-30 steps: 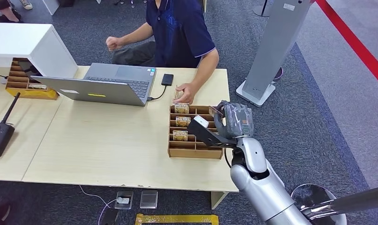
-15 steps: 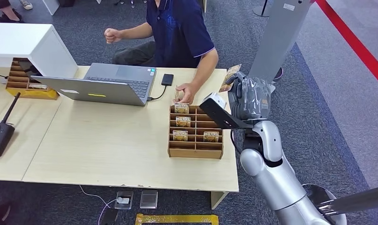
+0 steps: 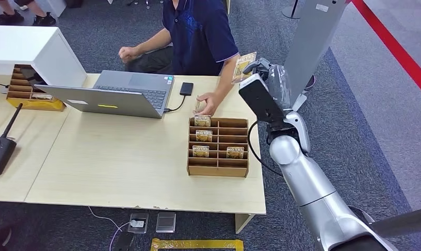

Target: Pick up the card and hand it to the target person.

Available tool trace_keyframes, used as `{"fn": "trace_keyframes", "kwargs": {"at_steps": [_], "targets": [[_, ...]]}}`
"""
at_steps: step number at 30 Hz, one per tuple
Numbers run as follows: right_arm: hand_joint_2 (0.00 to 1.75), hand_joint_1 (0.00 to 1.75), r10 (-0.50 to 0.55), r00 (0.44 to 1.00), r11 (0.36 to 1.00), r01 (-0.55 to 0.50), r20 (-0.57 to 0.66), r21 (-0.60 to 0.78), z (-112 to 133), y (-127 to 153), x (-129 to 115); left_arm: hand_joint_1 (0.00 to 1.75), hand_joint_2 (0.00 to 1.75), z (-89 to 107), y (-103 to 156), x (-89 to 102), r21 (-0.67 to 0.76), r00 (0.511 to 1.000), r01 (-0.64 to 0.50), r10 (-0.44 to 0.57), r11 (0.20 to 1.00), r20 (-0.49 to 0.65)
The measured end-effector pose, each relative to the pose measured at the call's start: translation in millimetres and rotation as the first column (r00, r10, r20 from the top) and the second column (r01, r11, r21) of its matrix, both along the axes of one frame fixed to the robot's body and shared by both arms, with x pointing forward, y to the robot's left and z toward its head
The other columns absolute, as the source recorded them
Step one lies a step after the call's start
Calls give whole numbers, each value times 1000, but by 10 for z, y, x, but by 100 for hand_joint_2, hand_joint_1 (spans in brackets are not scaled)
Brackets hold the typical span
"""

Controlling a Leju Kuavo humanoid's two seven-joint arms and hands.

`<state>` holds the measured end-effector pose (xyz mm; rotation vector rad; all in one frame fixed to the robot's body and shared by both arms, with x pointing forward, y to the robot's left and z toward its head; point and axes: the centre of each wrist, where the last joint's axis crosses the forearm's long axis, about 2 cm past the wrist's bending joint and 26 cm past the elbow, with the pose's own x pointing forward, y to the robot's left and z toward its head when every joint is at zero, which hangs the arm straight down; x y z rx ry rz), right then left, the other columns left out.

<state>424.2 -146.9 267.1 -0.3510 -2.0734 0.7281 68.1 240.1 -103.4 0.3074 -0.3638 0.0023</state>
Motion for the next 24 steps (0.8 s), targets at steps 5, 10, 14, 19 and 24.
{"fn": "trace_keyframes", "kwargs": {"at_steps": [5,10,14,19,24], "targets": [[175,163,119,980,987,-98,-160,131,-114,41,146,0,0,-2,36,6,12,1000,6,-6,1000,3],[175,164,214,931,963,-150,-296,223,-238,98,198,0,0,-5,89,11,29,1000,7,-7,1000,3],[175,165,230,905,960,-150,-357,238,-345,168,186,0,0,-7,119,12,45,1000,0,0,999,-4],[175,162,236,884,959,-144,-404,245,-439,265,153,0,0,-7,146,12,65,1000,-6,6,998,-7],[175,160,227,873,962,-130,-431,242,-497,323,132,0,0,-8,168,11,74,1000,-9,9,997,-11]]}}
